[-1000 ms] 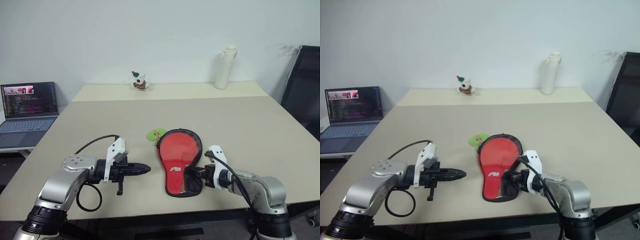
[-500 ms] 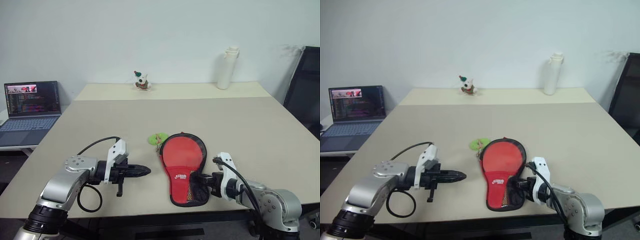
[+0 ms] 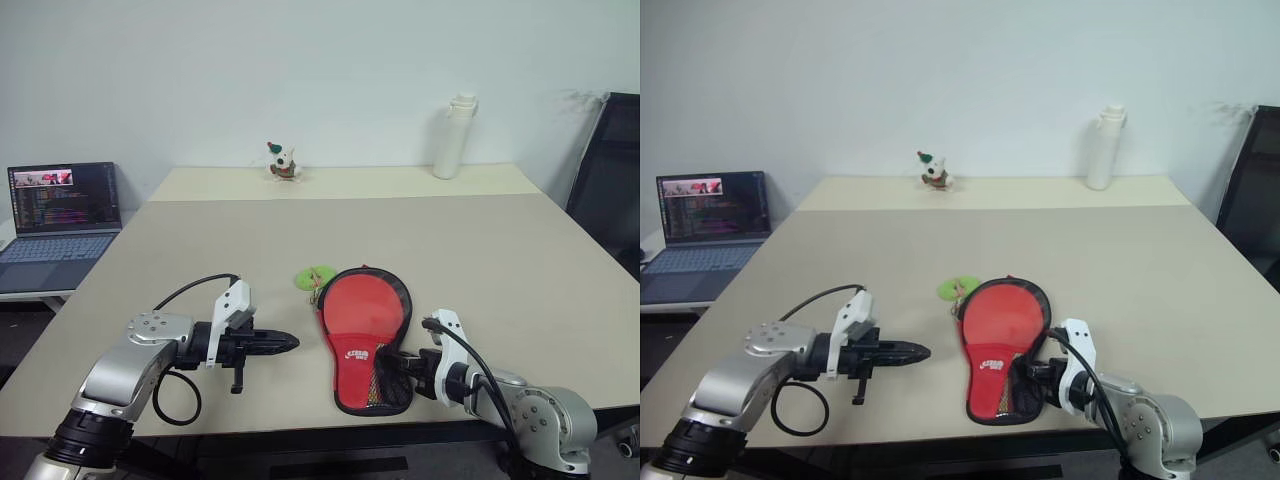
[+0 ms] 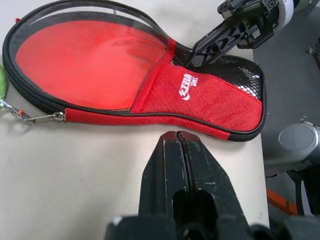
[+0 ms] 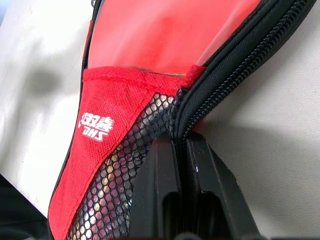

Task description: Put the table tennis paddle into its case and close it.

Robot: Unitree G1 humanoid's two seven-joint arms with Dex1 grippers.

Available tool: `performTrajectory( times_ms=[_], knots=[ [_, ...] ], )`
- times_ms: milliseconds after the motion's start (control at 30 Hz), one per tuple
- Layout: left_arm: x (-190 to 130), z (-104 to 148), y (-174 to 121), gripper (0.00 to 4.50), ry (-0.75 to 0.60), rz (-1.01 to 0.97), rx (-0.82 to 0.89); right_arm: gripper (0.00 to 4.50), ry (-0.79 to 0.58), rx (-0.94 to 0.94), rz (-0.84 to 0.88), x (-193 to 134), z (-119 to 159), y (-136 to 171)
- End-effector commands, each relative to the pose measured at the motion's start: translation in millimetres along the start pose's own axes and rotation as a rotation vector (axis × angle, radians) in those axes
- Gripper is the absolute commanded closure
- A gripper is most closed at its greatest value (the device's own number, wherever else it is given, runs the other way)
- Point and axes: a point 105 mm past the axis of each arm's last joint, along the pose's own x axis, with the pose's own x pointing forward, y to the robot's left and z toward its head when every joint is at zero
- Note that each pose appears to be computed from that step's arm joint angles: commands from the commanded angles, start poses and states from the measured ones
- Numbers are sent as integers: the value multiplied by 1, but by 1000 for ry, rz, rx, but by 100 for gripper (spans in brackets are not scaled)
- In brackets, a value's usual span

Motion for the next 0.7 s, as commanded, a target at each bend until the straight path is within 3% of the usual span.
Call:
performTrajectory(
  times_ms=[33,167,333,533,700],
  knots=[
    [-4,7,3,450,-22,32,35,303,-13,-75,-36,-10,4,-6],
    [-4,8,7,450,-41,65,31,165,-25,-197,21,-22,9,0],
    [-1,13,16,450,-77,125,10,3,-146,-299,248,-52,41,31],
    [-1,19,23,450,-94,162,7,3,-201,-377,289,-53,60,42],
    [-2,27,32,450,-118,207,-3,3,-252,-470,274,-17,80,54]
  ],
)
